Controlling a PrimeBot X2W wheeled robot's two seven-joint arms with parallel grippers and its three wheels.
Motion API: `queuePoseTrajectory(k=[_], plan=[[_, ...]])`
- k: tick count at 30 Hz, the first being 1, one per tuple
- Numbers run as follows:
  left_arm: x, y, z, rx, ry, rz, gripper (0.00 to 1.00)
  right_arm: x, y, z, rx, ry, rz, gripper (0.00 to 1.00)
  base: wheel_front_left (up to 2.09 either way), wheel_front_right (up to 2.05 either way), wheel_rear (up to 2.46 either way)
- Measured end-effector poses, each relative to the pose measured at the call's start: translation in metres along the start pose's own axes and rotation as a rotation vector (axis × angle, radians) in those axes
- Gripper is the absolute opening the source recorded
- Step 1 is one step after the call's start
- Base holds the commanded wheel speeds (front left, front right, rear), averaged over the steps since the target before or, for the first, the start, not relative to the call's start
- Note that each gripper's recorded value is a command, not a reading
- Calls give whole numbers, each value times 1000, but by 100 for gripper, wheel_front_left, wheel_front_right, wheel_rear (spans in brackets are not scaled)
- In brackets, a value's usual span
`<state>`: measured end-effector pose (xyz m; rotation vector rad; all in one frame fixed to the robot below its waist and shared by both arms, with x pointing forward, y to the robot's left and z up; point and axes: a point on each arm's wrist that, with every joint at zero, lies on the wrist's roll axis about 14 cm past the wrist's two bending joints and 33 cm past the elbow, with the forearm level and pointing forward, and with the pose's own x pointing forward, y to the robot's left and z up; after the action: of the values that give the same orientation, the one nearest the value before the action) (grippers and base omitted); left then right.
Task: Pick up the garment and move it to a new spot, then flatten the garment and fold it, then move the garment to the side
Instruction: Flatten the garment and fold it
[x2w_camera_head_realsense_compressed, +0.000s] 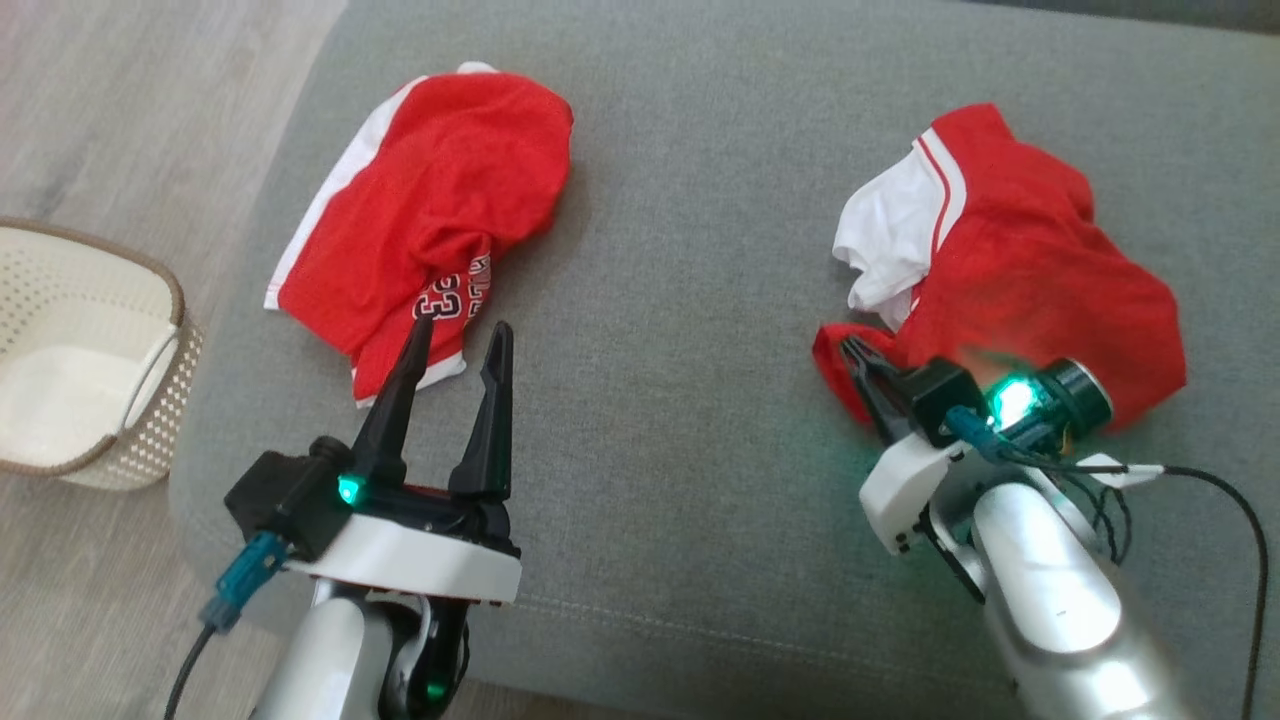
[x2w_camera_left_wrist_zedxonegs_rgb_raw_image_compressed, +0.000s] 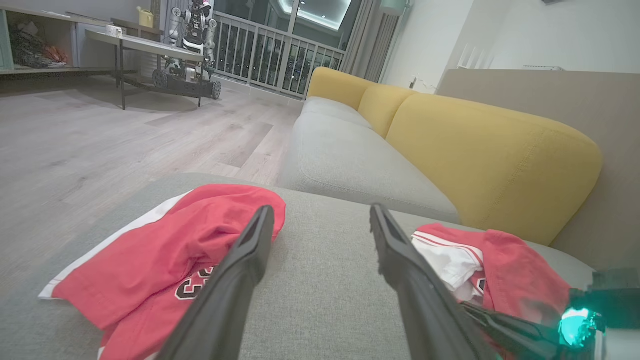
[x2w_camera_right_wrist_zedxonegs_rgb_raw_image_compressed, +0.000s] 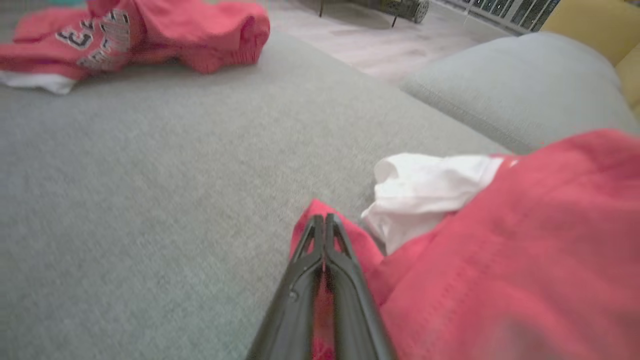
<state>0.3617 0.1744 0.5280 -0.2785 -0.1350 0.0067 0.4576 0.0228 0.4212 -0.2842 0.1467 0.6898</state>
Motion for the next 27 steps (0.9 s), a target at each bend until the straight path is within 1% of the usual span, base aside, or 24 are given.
queuePoseTrajectory(k=[4, 7, 10, 14, 17, 19, 21, 23, 25, 27], plan=[[-3, -3, 8, -2, -25, -10, 100, -2, 2, 31, 26, -93, 0, 0, 0, 0, 0], [-6, -7, 15, -6, -45, -21, 100, -2, 4, 71, 43, -201, 11, 0, 0, 0, 0], [-11, -11, 20, -11, -61, -32, 100, -4, 1, 131, 42, -355, 18, 0, 0, 0, 0], [-20, -15, 23, -20, -70, -41, 100, -20, -14, 233, 20, -615, 4, 0, 0, 0, 0], [-28, -18, 22, -26, -69, -44, 100, -46, -38, 298, 10, -793, -52, 0, 0, 0, 0], [-30, -20, 22, -30, -68, -49, 100, -65, -62, 328, 15, -881, -117, 0, 0, 0, 0], [-31, -23, 21, -33, -67, -56, 100, -84, -90, 343, 33, -940, -197, 0, 0, 0, 0], [-30, -25, 21, -34, -69, -61, 100, -98, -120, 339, 40, -946, -299, 0, 0, 0, 0], [-28, -28, 23, -35, -73, -67, 100, -112, -153, 325, 47, -926, -416, 0, 0, 0, 0], [-25, -31, 22, -37, -71, -75, 100, -121, -180, 299, 61, -869, -514, 0, 0, 0, 0]])
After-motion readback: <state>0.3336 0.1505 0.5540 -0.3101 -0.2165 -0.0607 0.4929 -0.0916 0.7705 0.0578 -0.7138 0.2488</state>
